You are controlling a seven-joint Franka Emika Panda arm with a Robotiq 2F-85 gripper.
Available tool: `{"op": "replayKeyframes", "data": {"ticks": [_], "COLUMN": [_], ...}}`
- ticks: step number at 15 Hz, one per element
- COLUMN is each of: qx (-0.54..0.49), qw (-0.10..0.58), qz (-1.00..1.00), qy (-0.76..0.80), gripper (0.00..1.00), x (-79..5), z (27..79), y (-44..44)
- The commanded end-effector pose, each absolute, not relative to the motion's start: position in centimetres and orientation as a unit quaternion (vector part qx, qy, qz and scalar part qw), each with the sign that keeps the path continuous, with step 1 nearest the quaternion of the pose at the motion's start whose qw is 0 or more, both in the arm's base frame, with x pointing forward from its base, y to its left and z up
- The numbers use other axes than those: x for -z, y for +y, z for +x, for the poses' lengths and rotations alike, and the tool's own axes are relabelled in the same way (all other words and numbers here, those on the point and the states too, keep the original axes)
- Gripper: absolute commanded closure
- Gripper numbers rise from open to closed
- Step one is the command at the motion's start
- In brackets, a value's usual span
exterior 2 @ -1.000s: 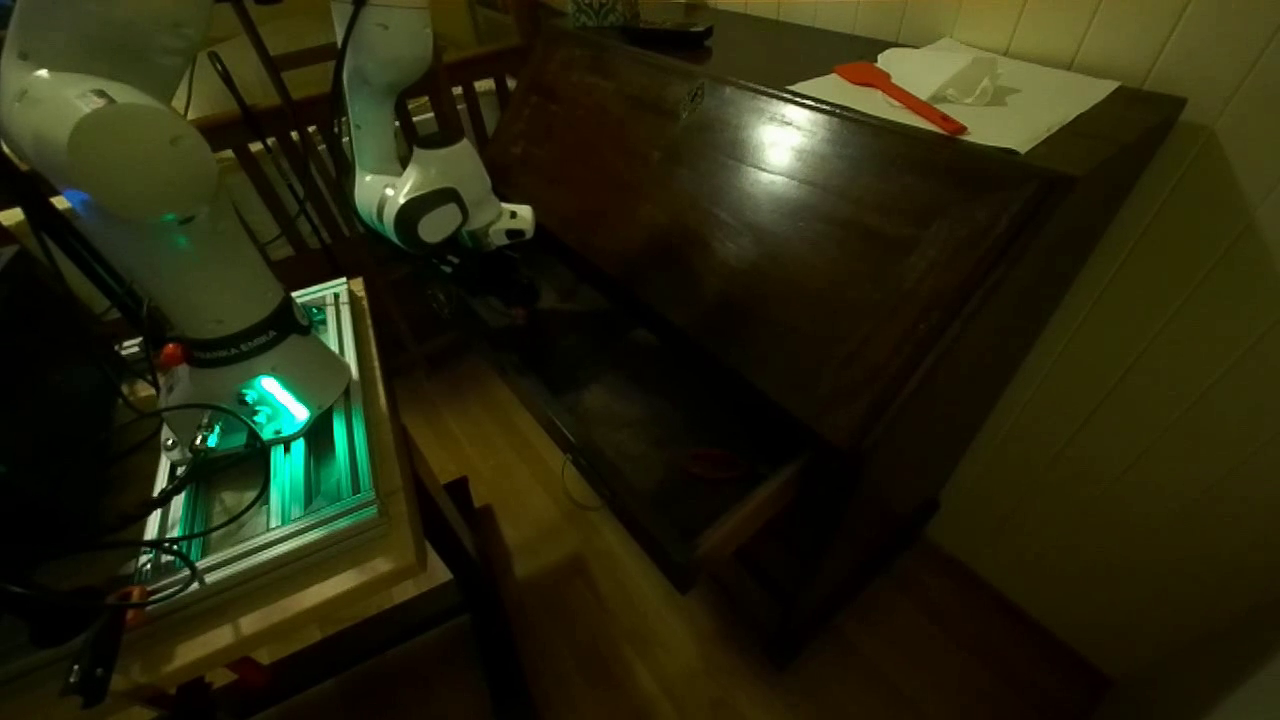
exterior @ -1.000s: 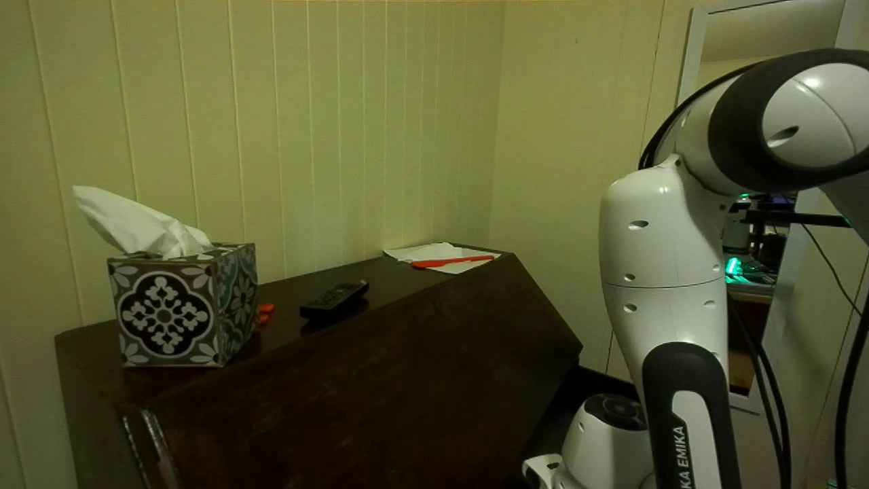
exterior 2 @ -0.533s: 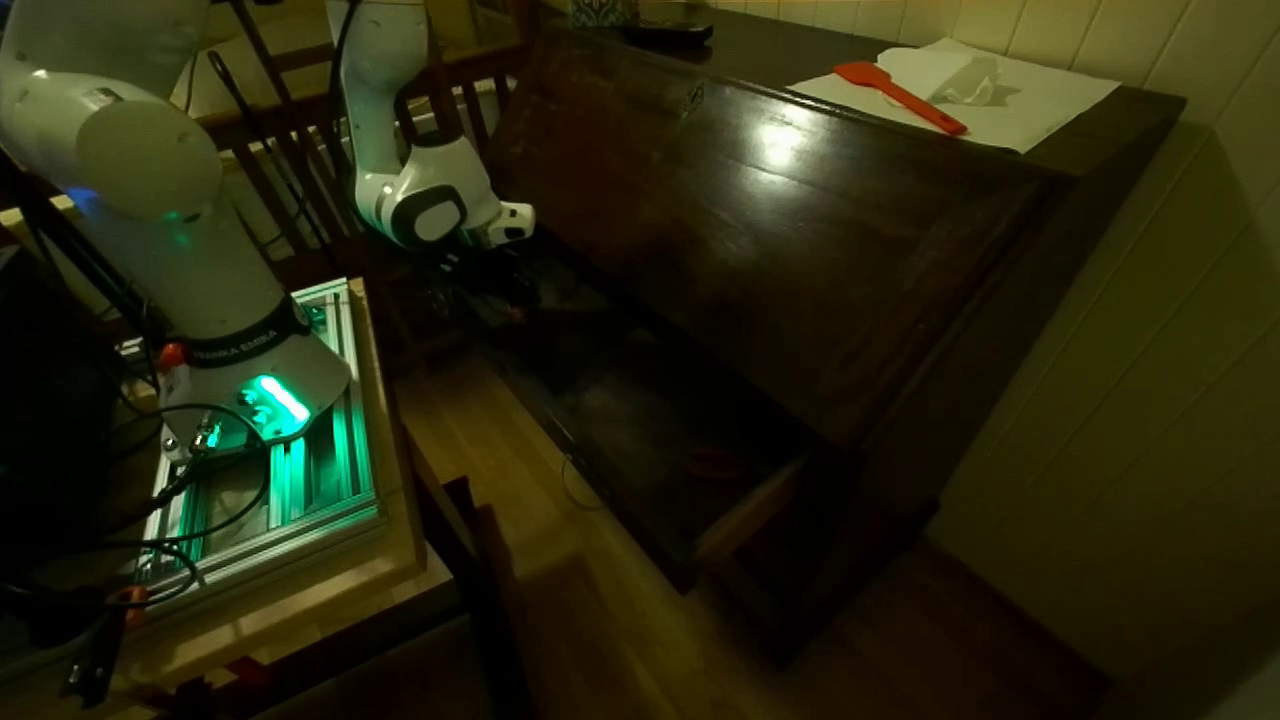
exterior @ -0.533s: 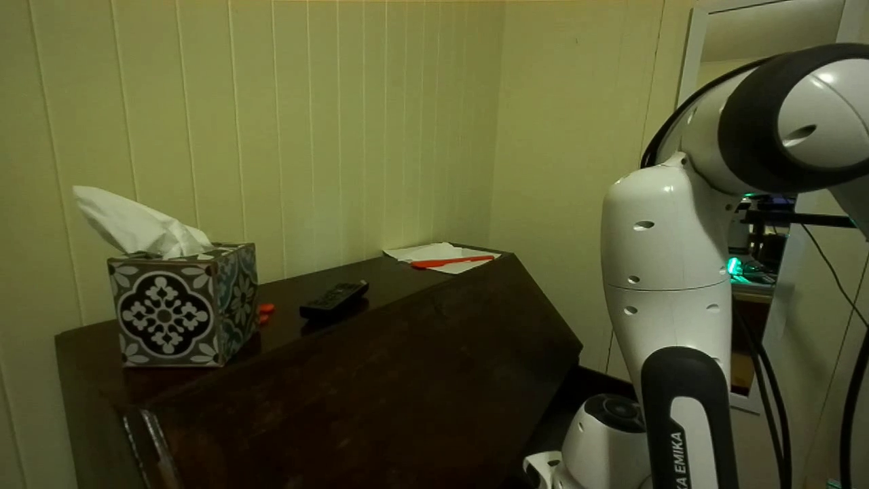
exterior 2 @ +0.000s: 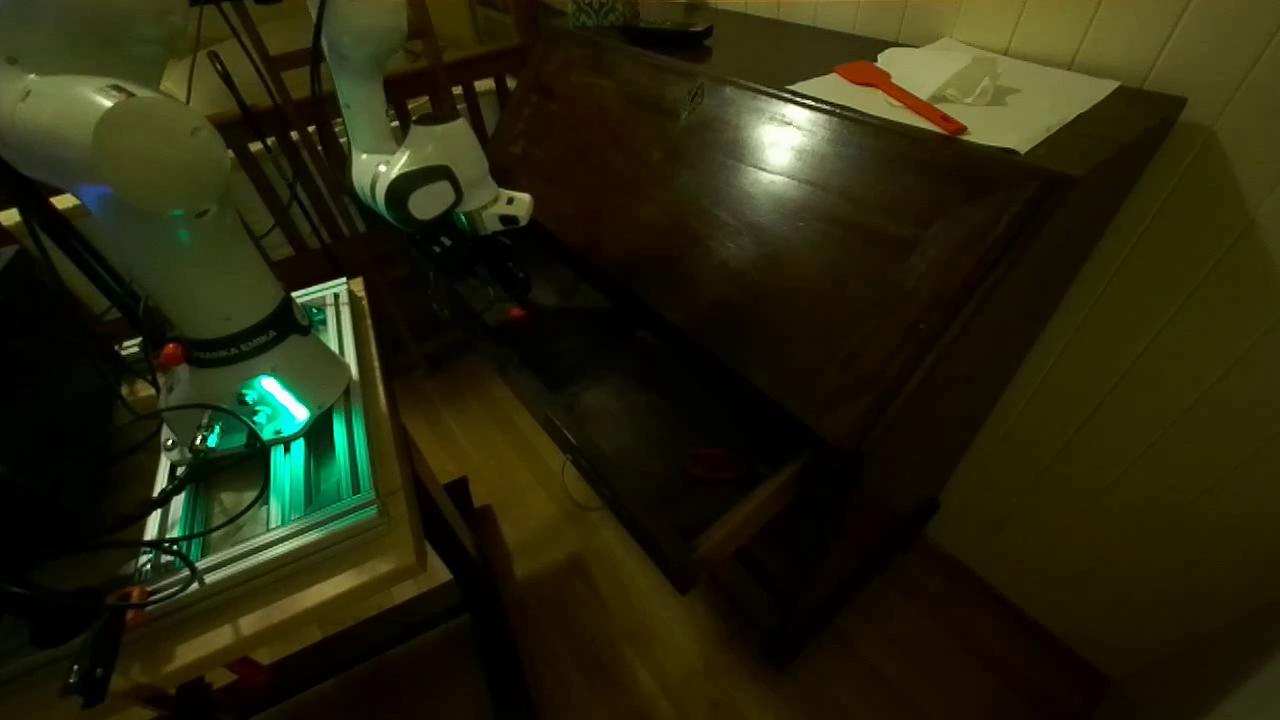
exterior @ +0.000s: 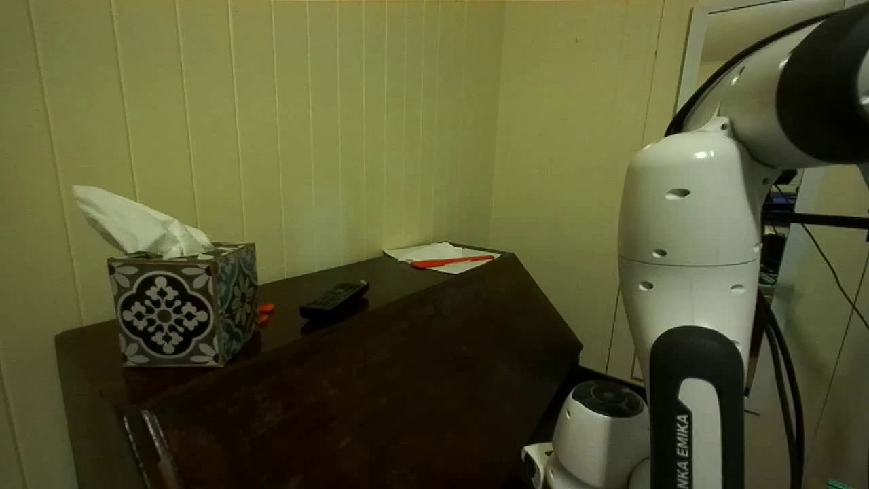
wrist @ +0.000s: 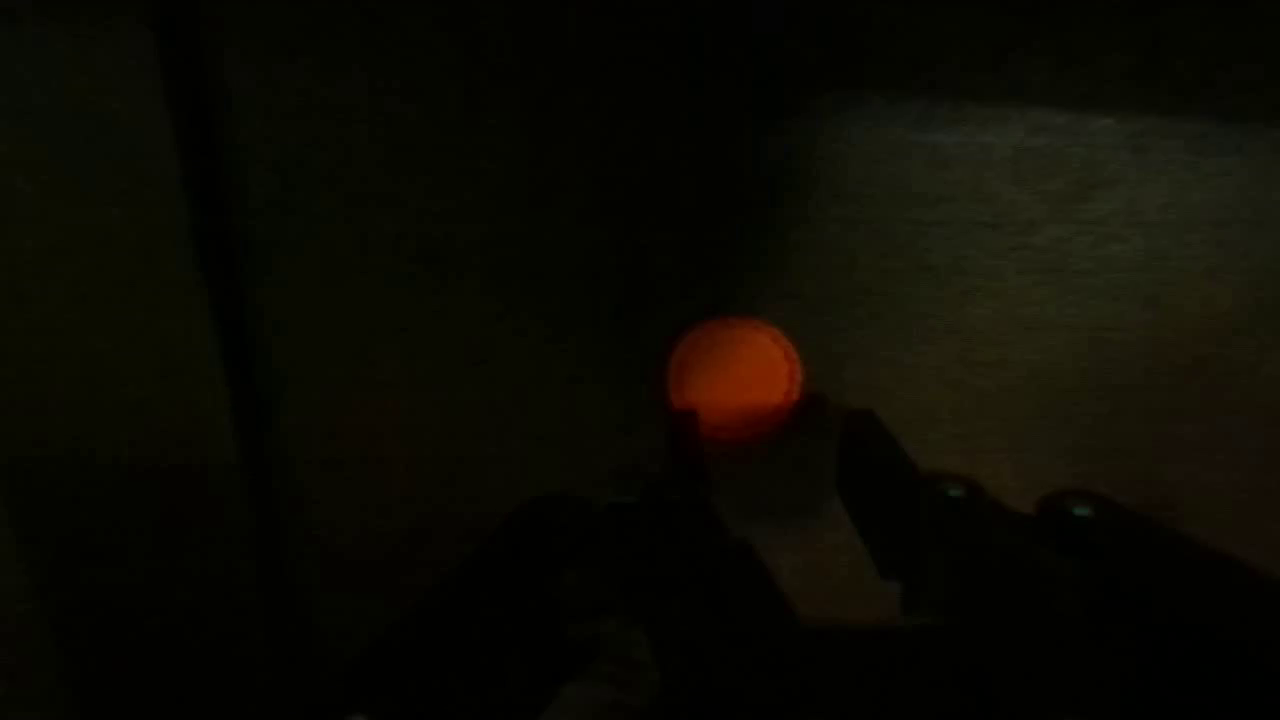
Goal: Pick the red token from the drawer up and place it with the other tokens on the cabinet top
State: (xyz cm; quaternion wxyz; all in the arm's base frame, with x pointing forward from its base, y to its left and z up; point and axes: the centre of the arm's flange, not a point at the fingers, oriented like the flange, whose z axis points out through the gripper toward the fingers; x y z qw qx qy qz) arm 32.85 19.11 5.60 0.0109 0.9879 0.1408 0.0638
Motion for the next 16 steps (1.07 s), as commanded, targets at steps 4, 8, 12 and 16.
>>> {"op": "replayKeyframes", "data": {"ticks": [4,8,12,16], "qx": [-0.024,-0.024,-0.017,-0.003], "qw": [0.011,0.025,0.024,0.017], "qz": [0.997,0.998,0.998,0.998], "qy": [0.073,0.049,0.053,0.056], "gripper": [0.84,0.84,0.20,0.00], "x": [-12.5,-12.0,-10.8,-9.7], "z": [34.0,34.9,34.3,33.7], "y": [20.4,19.7,19.6,19.6]}}
